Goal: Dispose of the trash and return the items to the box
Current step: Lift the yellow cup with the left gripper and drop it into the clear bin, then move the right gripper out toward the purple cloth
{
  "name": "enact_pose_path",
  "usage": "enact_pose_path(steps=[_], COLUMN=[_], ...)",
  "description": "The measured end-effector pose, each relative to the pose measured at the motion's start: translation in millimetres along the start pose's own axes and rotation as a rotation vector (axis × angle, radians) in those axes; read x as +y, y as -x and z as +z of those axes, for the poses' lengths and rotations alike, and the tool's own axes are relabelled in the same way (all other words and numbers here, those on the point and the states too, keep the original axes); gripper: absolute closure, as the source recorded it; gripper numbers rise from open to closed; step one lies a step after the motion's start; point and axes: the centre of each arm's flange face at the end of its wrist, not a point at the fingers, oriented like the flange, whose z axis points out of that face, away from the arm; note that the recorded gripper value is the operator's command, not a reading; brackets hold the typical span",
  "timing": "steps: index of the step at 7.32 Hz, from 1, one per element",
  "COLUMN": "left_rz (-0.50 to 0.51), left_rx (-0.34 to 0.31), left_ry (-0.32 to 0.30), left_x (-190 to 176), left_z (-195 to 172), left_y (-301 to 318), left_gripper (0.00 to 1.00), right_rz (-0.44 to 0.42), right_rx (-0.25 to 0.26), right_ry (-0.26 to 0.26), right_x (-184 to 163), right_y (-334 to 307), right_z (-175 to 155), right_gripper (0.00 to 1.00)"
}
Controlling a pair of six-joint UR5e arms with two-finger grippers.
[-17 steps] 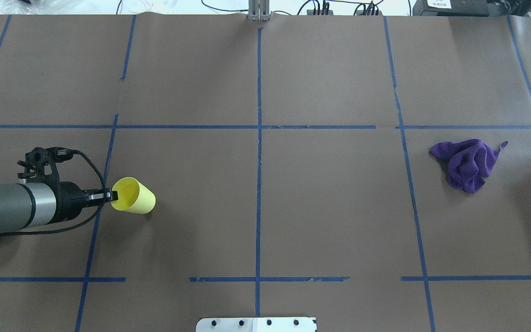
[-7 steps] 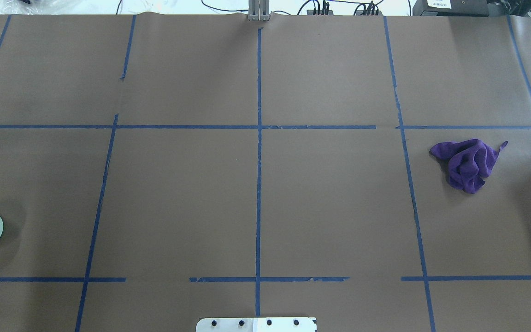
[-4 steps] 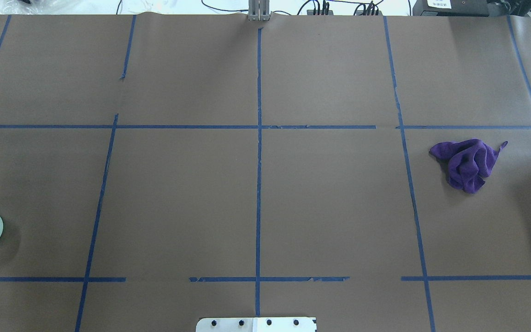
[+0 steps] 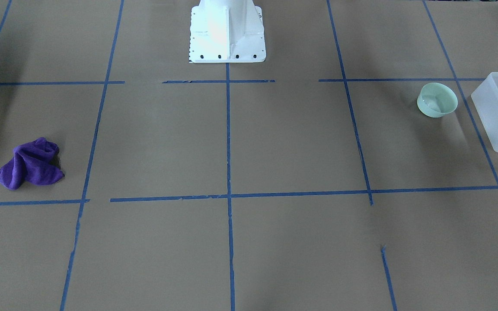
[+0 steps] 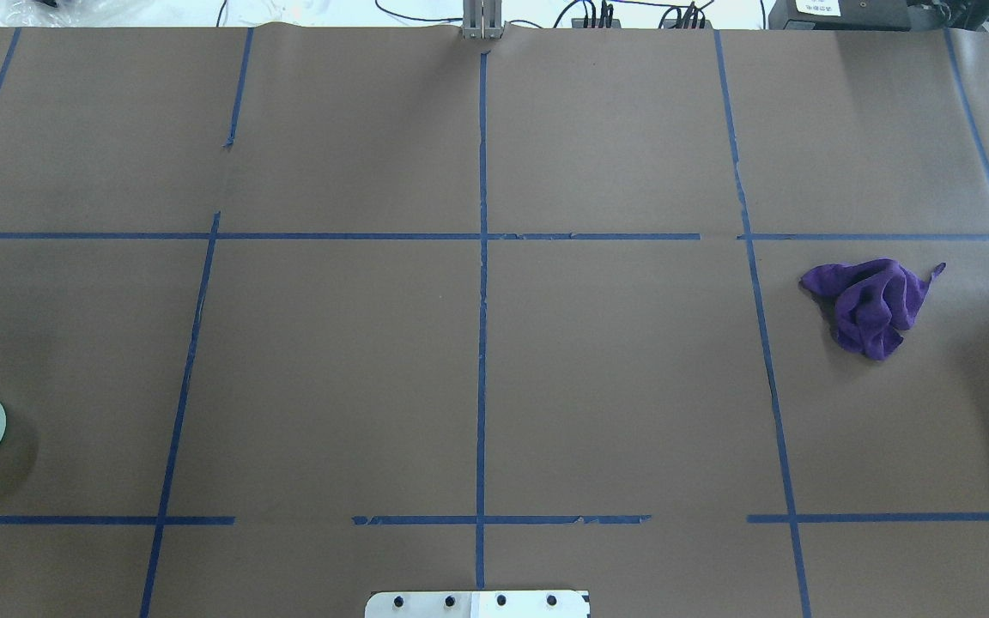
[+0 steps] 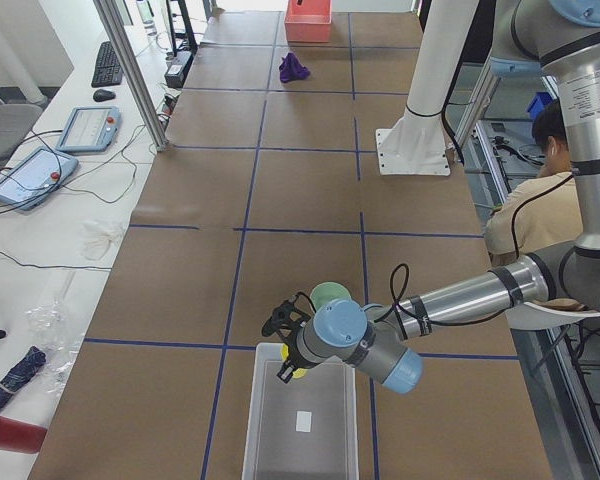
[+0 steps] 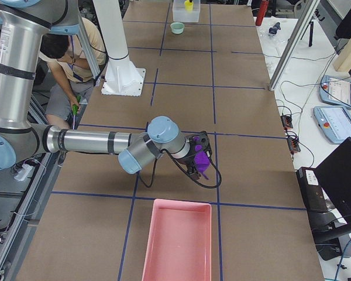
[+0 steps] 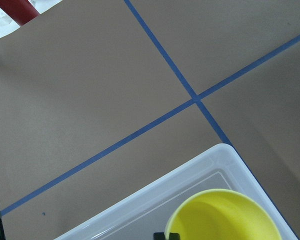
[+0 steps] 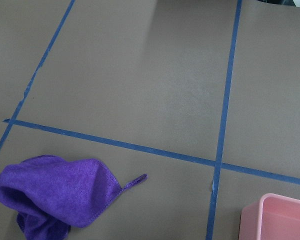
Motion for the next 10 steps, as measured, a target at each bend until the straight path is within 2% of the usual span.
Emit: enact_pose_path(steps=[2, 4, 5, 6, 7, 9, 10], left_rz=[0.009, 0.03, 0.038, 0.041, 0.046, 0.056, 0.061], left_rx=[0.033, 0.047, 0.051, 0.05, 0.047, 0.041, 0.039], left_ry=[0.027, 0.044, 0.047, 0.048, 0.045, 0.036, 0.029], left_x=[8.5, 15.1, 16.1, 16.8, 16.7, 15.6, 12.0], left_z=[12.0, 18.1, 19.8, 20.5, 20.3, 19.5, 18.2], left_y=[-5.6, -10.2, -11.1, -11.3, -11.4, -11.7, -12.1], left_gripper=[1.0, 0.87, 0.7, 0.4, 0.34, 0.0, 0.0], right_rz=[0.001, -0.001, -0.002, -0.002, -0.003, -0.004, -0.006], right_rx=[0.0, -0.002, -0.002, -0.003, -0.003, -0.005, -0.006], right_ry=[0.001, -0.001, -0.002, -0.003, -0.003, -0.006, -0.007], right_x=[-0.1, 0.1, 0.2, 0.3, 0.3, 0.1, -0.2], right_y=[0.1, -0.2, -0.3, -0.5, -0.3, 0.4, 1.1], right_z=[0.3, 0.5, 0.5, 0.6, 0.6, 0.5, 0.1], right_gripper=[0.0, 0.0, 0.0, 0.0, 0.0, 0.0, 0.0])
